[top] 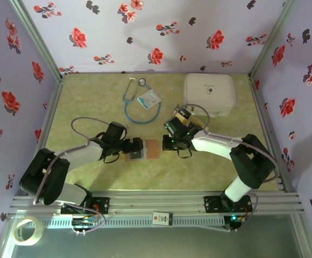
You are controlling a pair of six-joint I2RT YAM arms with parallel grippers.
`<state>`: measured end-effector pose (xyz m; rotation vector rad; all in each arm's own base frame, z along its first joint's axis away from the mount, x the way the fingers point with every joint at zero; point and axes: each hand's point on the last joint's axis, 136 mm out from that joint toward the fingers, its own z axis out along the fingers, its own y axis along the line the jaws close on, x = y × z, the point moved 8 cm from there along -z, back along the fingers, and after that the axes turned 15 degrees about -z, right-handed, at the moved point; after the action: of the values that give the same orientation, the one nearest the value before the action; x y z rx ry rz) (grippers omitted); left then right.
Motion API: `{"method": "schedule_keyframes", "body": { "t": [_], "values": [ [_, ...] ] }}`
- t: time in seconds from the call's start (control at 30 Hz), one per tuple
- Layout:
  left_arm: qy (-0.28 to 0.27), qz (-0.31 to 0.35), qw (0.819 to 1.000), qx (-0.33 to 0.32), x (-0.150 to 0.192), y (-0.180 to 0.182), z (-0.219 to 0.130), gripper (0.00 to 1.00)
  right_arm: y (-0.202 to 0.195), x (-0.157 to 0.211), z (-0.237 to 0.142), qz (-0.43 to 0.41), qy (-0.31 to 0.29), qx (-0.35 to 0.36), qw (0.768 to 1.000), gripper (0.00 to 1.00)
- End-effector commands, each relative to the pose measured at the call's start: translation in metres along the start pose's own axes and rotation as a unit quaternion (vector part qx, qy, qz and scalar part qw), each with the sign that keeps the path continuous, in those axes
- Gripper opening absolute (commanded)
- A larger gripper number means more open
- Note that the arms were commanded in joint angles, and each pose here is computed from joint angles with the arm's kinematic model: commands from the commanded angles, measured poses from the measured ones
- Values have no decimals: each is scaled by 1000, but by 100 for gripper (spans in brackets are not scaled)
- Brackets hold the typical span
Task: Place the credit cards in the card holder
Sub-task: Close the card holder at the center of the table.
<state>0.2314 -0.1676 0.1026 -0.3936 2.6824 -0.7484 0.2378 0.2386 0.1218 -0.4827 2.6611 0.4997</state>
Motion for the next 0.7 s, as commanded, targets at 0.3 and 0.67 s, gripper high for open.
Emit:
{"method": "schedule_keyframes", "body": {
  "t": [0.3, 0.67],
  "values": [
    [4, 7, 1000, 20, -1, -14, 0, 100, -2, 4, 6, 10, 7, -2, 1000, 0],
    [-12, 11, 999, 45, -5, -24, -16, 100, -2, 4, 9, 12, 7, -4, 1000, 0]
  ]
}}
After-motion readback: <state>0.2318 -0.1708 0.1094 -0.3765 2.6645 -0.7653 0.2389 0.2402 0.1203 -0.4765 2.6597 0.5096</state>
